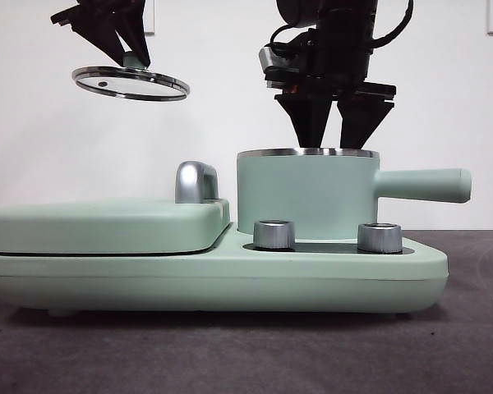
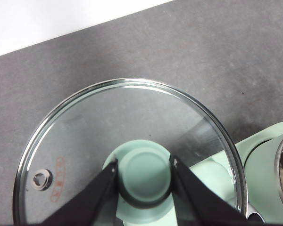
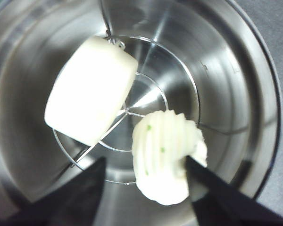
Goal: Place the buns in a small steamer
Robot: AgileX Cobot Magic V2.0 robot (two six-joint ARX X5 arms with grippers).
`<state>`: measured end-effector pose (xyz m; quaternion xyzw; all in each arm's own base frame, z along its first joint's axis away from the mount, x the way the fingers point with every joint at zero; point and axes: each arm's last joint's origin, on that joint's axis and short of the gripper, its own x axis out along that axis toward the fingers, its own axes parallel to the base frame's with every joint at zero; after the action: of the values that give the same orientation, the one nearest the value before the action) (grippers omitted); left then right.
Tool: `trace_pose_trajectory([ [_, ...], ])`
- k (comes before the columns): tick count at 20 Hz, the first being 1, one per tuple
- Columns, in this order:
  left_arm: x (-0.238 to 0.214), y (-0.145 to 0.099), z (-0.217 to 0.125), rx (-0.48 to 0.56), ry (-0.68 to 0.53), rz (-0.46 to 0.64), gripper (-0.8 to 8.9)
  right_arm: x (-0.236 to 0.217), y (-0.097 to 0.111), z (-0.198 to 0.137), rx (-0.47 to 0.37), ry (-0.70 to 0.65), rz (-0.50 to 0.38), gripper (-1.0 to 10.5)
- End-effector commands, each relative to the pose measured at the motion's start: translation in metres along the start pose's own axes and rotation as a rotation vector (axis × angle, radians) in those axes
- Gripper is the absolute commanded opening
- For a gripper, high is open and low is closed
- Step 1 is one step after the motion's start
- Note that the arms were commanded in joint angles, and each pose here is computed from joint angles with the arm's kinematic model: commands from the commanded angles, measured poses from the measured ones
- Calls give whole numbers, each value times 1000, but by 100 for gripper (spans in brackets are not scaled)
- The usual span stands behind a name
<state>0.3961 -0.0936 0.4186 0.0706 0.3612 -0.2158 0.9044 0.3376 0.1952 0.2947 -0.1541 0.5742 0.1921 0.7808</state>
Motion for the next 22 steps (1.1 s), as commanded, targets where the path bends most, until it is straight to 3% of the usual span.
trace_pose_trajectory([
  [1, -1, -1, 7, 8, -41, -3, 19, 2, 2, 5, -9, -9, 2, 303],
  [10, -1, -1, 7, 6, -41, -3, 19, 0, 2, 9, -6, -50, 3, 307],
  [15, -1, -1, 7, 6, -41, -3, 19, -5, 2, 10, -2, -67, 3, 401],
  [22, -1, -1, 6, 1, -34, -6, 19, -70, -3, -9, 7, -178, 3, 401],
])
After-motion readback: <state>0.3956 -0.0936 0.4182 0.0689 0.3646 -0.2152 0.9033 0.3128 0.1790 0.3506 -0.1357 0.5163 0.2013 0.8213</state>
